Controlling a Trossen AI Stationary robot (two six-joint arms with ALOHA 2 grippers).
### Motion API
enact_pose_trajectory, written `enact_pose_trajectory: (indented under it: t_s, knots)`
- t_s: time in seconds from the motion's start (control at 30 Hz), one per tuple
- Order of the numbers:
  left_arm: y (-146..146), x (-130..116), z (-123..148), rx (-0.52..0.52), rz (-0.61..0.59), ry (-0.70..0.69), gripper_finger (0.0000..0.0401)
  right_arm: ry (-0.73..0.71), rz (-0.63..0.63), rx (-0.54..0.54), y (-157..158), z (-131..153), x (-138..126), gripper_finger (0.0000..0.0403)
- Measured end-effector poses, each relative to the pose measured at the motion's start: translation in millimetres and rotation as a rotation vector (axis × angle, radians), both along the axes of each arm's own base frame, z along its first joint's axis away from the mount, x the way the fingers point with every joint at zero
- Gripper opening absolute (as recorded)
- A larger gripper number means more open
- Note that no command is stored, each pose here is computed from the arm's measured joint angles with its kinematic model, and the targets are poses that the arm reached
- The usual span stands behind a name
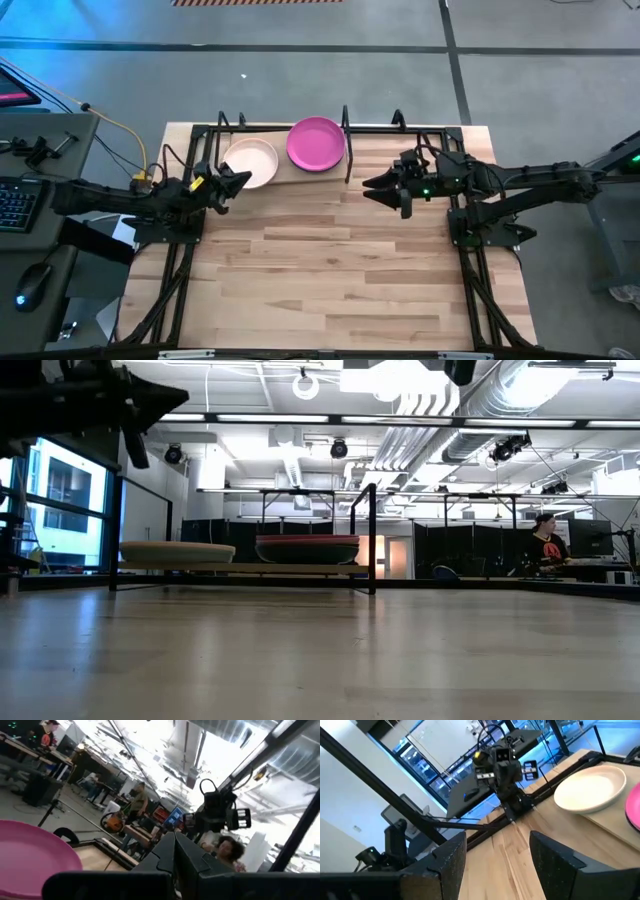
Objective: Place and stack plates onto a shelf
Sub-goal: Return to Home Position
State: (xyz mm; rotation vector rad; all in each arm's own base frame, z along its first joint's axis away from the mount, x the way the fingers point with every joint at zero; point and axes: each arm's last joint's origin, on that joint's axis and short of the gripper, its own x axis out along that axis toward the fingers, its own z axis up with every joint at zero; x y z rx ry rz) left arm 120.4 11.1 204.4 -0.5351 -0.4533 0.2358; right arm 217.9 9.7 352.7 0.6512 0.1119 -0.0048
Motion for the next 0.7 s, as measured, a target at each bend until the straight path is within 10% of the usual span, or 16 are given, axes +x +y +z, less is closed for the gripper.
enact_pose_trajectory:
  t_s: [0.7]
  knots:
    - [-3, -3, 2, 0.077, -0.066, -0.002, 0.0000, -0.025, 0.020, -0.077, 1, 21, -83, 0.0199]
